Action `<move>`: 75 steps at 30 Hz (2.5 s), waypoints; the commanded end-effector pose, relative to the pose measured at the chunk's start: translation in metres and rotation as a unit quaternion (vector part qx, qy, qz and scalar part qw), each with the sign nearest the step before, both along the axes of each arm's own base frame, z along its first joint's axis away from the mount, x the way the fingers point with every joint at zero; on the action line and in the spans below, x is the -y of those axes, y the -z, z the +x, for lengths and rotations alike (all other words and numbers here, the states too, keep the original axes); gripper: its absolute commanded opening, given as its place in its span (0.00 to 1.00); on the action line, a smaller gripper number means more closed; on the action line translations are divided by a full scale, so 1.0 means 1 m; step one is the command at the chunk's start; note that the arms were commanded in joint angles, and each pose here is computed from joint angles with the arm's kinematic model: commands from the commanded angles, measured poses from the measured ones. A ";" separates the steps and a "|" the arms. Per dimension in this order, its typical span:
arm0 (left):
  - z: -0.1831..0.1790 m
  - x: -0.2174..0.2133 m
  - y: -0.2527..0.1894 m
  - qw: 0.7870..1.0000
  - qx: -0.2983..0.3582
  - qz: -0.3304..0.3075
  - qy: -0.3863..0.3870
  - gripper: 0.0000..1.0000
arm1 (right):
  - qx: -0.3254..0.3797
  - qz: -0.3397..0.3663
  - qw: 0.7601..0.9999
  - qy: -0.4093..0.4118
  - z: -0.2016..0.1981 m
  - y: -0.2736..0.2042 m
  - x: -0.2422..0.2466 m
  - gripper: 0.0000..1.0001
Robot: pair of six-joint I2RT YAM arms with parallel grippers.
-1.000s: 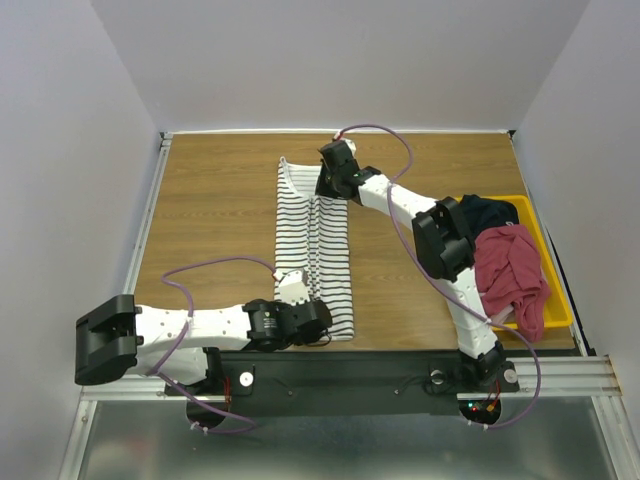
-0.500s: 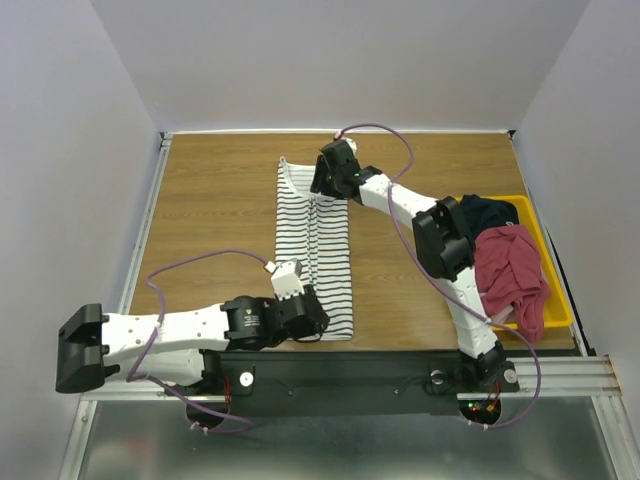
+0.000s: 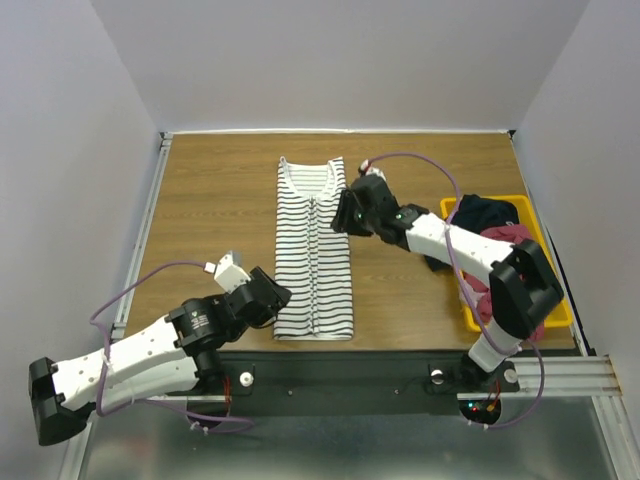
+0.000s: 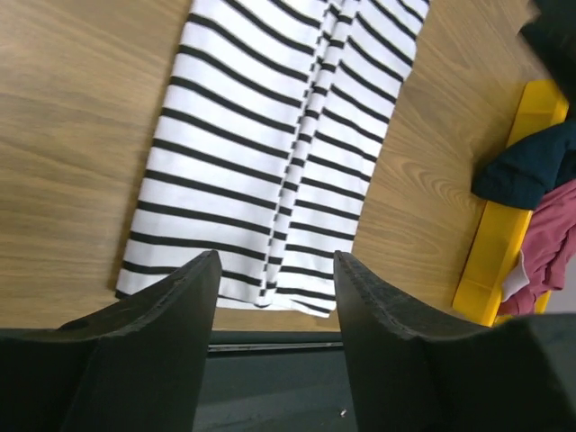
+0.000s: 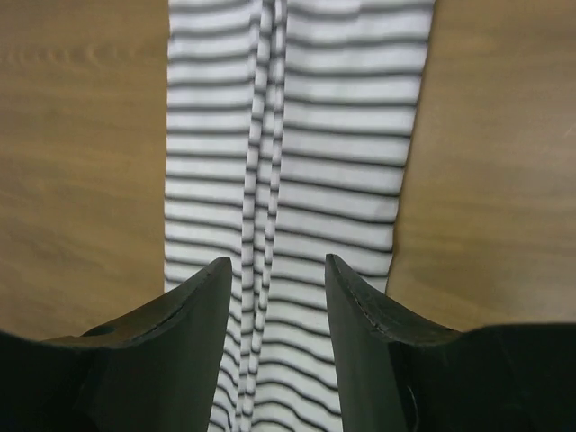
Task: Fold and stack the tank tops
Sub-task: Fold the tank top
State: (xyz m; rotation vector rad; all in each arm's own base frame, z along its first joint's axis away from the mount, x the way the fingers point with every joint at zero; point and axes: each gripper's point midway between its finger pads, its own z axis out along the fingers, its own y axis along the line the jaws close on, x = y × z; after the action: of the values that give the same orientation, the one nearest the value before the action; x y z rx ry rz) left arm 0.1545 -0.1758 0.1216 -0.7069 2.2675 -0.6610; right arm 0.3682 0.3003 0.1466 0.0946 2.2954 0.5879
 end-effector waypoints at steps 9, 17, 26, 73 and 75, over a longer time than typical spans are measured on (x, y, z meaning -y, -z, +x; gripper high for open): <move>-0.020 -0.016 0.061 0.997 -0.074 0.028 0.001 0.70 | -0.107 0.001 0.993 -0.052 -0.144 0.077 0.024 0.52; -0.025 -0.011 0.073 0.994 -0.091 0.054 0.034 0.79 | -0.148 0.027 0.987 -0.063 -0.187 0.091 0.040 0.52; -0.036 -0.010 0.097 0.988 -0.136 0.061 0.049 0.61 | -0.182 0.038 0.978 -0.090 -0.224 0.101 0.028 0.54; -0.034 0.032 0.075 0.983 -0.124 0.052 0.123 0.01 | -0.160 -0.008 0.983 -0.090 -0.224 0.087 0.023 0.06; -0.026 0.035 0.062 0.985 -0.108 0.050 0.121 0.00 | -0.151 -0.014 0.984 -0.093 -0.220 0.081 0.020 0.06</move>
State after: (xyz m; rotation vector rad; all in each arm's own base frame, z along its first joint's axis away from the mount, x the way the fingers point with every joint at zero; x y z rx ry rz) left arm 0.1121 -0.2034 0.0304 -0.5049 2.6753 -0.5709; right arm 0.1321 0.2657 0.0381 -0.0074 2.7077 0.6622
